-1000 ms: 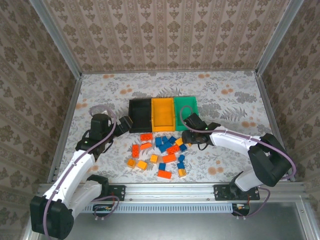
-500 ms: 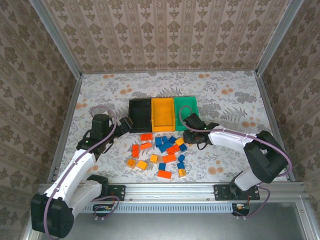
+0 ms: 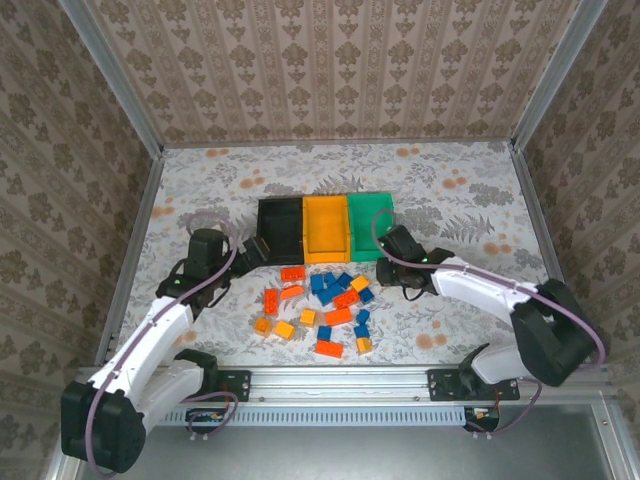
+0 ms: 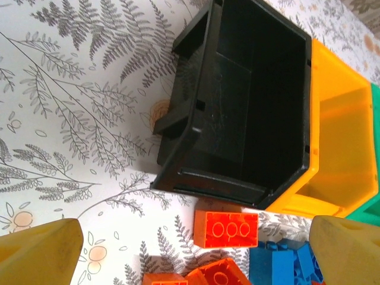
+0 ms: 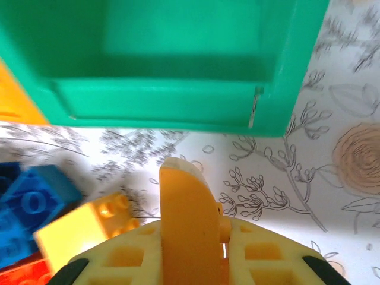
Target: Sort the legos into containers by color
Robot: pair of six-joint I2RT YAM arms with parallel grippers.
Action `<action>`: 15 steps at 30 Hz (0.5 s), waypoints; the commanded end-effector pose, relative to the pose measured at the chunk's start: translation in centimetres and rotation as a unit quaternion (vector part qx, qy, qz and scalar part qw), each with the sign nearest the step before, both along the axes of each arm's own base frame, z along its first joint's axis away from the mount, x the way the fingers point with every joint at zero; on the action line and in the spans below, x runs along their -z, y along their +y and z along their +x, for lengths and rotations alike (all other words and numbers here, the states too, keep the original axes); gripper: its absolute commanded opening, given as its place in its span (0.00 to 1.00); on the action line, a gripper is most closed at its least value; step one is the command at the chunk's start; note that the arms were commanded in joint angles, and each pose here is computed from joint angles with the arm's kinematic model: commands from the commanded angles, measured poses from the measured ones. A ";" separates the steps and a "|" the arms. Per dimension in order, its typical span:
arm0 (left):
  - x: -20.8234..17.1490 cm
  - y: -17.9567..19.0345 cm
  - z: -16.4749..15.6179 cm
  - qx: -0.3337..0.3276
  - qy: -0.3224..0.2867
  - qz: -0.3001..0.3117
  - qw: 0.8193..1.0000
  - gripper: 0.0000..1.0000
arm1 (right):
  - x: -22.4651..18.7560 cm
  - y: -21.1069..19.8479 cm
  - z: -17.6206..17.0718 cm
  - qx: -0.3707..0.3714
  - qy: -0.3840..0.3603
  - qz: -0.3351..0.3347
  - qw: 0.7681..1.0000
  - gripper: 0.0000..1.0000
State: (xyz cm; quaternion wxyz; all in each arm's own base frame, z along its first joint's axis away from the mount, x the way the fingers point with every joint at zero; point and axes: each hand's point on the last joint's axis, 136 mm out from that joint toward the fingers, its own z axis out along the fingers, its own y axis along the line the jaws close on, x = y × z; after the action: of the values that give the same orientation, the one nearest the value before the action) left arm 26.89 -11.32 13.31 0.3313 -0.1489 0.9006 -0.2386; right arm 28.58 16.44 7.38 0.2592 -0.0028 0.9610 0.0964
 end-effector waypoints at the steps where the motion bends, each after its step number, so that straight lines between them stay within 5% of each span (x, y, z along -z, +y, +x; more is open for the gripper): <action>1: -0.3 -0.2 -0.4 0.003 0.002 0.019 1.000 1.00 | -4.4 0.7 1.9 -0.007 -0.047 0.011 0.999 0.16; 7: 1.2 1.3 -2.3 -0.019 0.061 0.052 0.997 1.00 | -4.8 1.3 7.7 0.033 -0.063 -0.008 0.997 0.15; 15: 1.6 1.1 -2.9 0.001 0.058 0.054 0.997 0.99 | -3.6 1.5 13.1 0.063 -0.060 -0.047 0.995 0.23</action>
State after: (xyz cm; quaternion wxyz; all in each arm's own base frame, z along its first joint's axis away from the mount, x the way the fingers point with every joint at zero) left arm 24.18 -10.49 11.06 0.2791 -0.1487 0.9305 -0.1847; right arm 40.47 18.55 10.19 0.3116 0.0380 0.9474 0.0628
